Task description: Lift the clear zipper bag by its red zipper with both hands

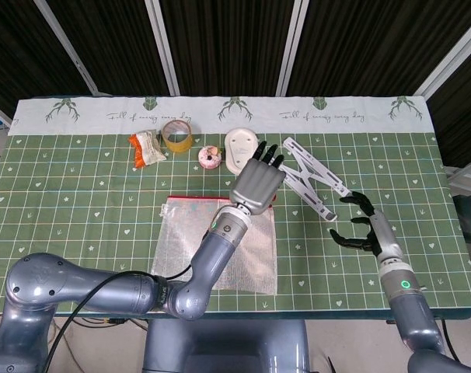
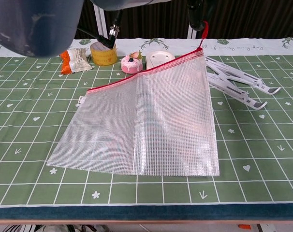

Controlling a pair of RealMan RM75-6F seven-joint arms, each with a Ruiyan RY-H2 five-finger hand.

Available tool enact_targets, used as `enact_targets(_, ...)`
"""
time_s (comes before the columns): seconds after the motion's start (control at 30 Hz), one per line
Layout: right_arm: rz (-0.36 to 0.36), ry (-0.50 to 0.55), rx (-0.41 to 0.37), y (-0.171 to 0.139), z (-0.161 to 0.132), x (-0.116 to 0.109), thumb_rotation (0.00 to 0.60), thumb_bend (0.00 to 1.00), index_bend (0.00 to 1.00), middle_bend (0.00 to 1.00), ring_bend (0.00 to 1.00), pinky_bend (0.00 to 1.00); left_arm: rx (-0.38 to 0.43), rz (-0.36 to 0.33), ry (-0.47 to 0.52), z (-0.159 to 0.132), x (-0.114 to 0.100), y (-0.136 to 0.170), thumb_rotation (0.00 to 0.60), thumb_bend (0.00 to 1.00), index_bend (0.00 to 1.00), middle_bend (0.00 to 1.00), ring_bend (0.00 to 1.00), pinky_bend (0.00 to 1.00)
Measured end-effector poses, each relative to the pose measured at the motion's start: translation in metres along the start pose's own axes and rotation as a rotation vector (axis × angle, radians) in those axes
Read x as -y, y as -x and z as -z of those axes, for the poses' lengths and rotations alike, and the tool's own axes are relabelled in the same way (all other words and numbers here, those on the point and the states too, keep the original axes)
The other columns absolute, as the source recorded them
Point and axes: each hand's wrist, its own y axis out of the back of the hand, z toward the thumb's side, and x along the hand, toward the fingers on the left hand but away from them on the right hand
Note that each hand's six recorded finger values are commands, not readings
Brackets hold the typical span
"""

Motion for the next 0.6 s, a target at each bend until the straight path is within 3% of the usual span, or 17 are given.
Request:
enact_targets(0.27,-0.067,0.053,0.061,0.019,-0.013,0.048,0.6,0.39,0.32,0.09,0.02,0.25,0.005,-0.014,0.014,-0.005,-0.011,0.001,0.6,0.44,0.62,0.19,0.0,0.0)
enact_targets(0.6,-0.072,0.09,0.097,0.035,-0.023,0.076,0.6,0.39,0.39,0.1,0.02,0.25,0.011,-0.018,0.024,-0.009,-0.017,0.002,0.6,0.44,0.62,0.19,0.0,0.0)
